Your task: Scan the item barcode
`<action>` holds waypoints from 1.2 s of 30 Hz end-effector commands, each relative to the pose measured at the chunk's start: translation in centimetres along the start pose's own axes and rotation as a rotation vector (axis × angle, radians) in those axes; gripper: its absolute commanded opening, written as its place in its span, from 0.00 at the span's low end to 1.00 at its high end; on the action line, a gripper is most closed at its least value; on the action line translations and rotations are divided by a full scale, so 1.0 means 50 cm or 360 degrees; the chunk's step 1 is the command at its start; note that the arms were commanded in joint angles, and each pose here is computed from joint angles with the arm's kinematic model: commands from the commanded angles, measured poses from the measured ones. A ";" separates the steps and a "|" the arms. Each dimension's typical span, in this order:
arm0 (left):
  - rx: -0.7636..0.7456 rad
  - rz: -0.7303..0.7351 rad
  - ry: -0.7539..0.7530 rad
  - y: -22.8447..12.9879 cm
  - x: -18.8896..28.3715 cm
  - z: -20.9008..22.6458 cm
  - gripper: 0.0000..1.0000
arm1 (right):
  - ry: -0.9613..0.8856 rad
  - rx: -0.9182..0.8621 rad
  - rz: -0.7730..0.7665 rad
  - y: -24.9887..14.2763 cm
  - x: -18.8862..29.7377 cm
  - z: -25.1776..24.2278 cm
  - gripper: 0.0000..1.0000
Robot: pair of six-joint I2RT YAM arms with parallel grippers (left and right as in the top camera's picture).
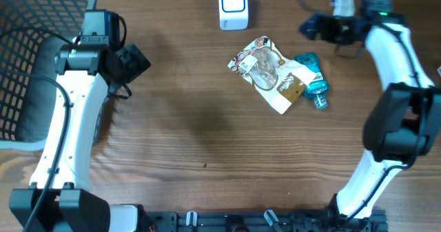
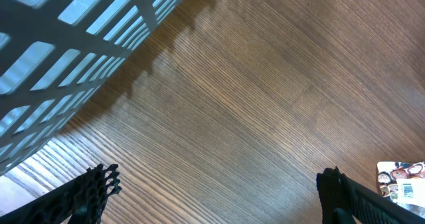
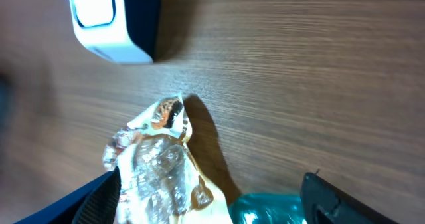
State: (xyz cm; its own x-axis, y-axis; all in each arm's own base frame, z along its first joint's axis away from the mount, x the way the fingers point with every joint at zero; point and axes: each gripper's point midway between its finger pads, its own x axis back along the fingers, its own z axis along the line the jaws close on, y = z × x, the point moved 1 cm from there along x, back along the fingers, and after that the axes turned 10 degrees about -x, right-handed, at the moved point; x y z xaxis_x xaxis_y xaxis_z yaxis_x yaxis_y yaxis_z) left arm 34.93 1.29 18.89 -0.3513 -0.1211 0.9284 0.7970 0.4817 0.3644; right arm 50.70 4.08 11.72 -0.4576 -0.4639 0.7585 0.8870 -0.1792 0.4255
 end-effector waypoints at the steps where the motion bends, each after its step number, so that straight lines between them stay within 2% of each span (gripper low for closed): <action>1: 0.0034 0.0000 0.0003 0.003 -0.002 0.004 1.00 | -0.0240 0.0395 0.0075 -0.032 -0.057 0.042 0.90; 4: 0.0034 0.0000 0.0003 0.003 -0.002 0.004 1.00 | -0.0242 0.0529 0.0098 -0.052 -0.109 0.093 0.92; 8: 0.0034 0.0000 0.0003 0.003 -0.002 0.004 1.00 | -0.0217 0.0530 0.0242 -0.106 -0.185 0.074 0.94; 10: 0.0034 0.0000 0.0003 0.003 -0.002 0.004 1.00 | -0.0105 0.0579 0.0299 -0.127 -0.200 0.085 0.94; 15: 0.0034 0.0000 0.0003 0.003 -0.002 0.004 1.00 | -0.0111 0.0518 0.0427 -0.169 -0.219 0.063 0.85; 18: 0.0034 0.0000 0.0003 0.003 -0.002 0.004 1.00 | -0.0117 0.0485 0.0497 -0.190 -0.214 0.059 0.76; 20: 0.0034 0.0000 0.0003 0.003 -0.002 0.004 1.00 | -0.0118 0.0465 0.0548 -0.205 -0.209 0.057 0.58; 21: 0.0034 0.0000 0.0003 0.003 -0.002 0.004 1.00 | -0.0121 0.0458 0.0560 -0.208 -0.208 0.056 0.39; 22: 0.0034 0.0000 0.0003 0.003 -0.002 0.004 1.00 | -0.0126 0.0428 0.0563 -0.210 -0.207 0.056 0.29; 23: 0.0034 0.0000 0.0003 0.003 -0.002 0.004 1.00 | -0.0137 0.0366 0.0554 -0.207 -0.207 0.057 0.26; 24: 0.0034 0.0000 0.0003 0.003 -0.002 0.004 1.00 | -0.0143 0.0319 0.0536 -0.202 -0.206 0.059 0.12; 25: 0.0034 0.0000 0.0003 0.003 -0.002 0.004 1.00 | -0.0146 0.0287 0.0511 -0.194 -0.204 0.064 0.05; 28: 0.0034 0.0000 0.0003 0.003 -0.002 0.004 1.00 | -0.0161 0.0284 0.0368 -0.128 -0.168 0.096 0.05; 31: 0.0034 0.0000 0.0003 0.003 -0.002 0.004 1.00 | -0.0285 0.0373 0.0127 -0.037 -0.081 0.135 0.05; 34: 0.0034 0.0000 0.0003 0.003 -0.002 0.004 1.00 | -0.0736 0.0496 -0.0141 0.026 0.023 0.141 0.05; 36: 0.0034 0.0000 0.0003 0.003 -0.002 0.004 1.00 | -0.1199 0.0620 -0.0305 0.045 0.084 0.152 0.05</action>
State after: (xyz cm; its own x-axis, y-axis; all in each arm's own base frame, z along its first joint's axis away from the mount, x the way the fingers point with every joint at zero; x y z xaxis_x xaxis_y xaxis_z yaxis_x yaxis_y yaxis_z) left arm 34.92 1.29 18.89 -0.3510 -0.1211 0.9285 0.7971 0.4817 0.3641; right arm 50.22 10.36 13.87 -0.5049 -0.0887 0.8586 0.8518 0.1100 0.5122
